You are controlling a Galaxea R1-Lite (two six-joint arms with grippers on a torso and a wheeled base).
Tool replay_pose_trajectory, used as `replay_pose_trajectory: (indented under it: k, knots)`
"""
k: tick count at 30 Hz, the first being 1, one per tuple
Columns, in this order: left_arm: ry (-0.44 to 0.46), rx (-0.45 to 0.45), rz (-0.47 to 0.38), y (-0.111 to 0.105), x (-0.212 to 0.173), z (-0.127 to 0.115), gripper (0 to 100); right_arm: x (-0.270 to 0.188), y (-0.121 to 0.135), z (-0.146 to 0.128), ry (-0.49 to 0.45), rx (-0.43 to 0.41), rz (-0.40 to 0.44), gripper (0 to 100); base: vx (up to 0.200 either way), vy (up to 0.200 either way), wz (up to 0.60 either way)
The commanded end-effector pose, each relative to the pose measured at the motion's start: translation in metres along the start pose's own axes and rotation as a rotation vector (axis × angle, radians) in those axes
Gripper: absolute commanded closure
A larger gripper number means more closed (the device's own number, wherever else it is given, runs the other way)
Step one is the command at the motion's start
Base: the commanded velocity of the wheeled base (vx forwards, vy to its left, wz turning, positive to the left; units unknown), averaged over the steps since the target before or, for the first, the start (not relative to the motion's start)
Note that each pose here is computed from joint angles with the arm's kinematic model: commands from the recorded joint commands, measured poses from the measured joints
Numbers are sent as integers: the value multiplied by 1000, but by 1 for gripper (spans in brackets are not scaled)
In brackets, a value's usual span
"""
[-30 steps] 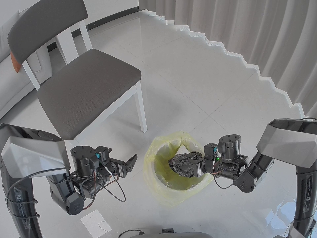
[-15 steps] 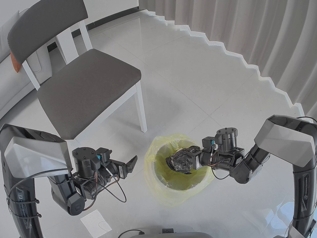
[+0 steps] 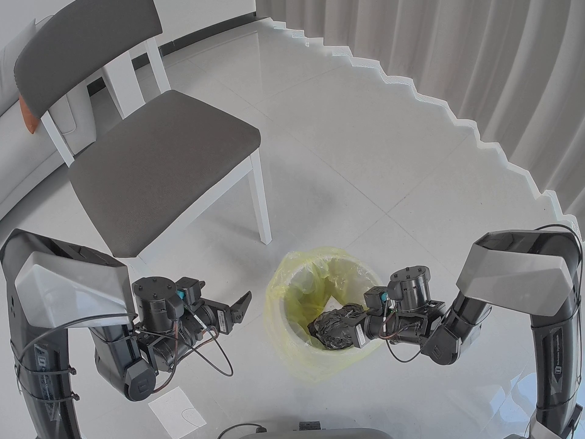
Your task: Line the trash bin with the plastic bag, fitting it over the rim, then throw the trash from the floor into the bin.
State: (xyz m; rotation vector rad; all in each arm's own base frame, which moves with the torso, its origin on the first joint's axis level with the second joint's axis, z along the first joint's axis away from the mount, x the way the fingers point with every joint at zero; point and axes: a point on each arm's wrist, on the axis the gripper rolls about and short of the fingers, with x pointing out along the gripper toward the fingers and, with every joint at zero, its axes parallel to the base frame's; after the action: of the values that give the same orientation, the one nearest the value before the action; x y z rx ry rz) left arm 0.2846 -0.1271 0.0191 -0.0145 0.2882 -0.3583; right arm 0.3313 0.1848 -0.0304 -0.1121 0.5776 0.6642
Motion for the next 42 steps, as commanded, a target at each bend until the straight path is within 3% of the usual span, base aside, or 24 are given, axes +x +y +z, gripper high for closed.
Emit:
replay_pose_trajectory:
  k: [1, 5, 13, 18, 25, 30, 36, 42]
  knots:
    - [-2, -1, -1, 0, -1, -2, 0, 11, -13, 1, -1, 8, -23, 100, 0, 0, 0]
    - [10, -3, 3, 2, -3, -4, 0, 17, -38, 19, -18, 9, -67, 100, 0, 0, 0]
    - [10, 0, -1, 0, -3, -4, 0, 24, -56, 43, -55, 17, -97, 100, 0, 0, 0]
    - [15, 1, -2, -1, -3, -5, 0, 24, -43, 42, -39, -7, -72, 100, 0, 0, 0]
    - [12, -1, 1, 0, -3, -4, 0, 34, -20, 9, 62, -46, -20, 100, 0, 0, 0]
    - [11, -3, -3, 0, -3, -4, 0, 39, -28, 22, 36, -45, -34, 100, 0, 0, 0]
    - [9, 0, -4, -1, -3, -4, 0, 53, -46, 32, 118, -20, -53, 100, 0, 0, 0]
    - [9, 0, -4, -1, -3, -4, 0, 59, -49, 35, 146, -11, -51, 100, 0, 0, 0]
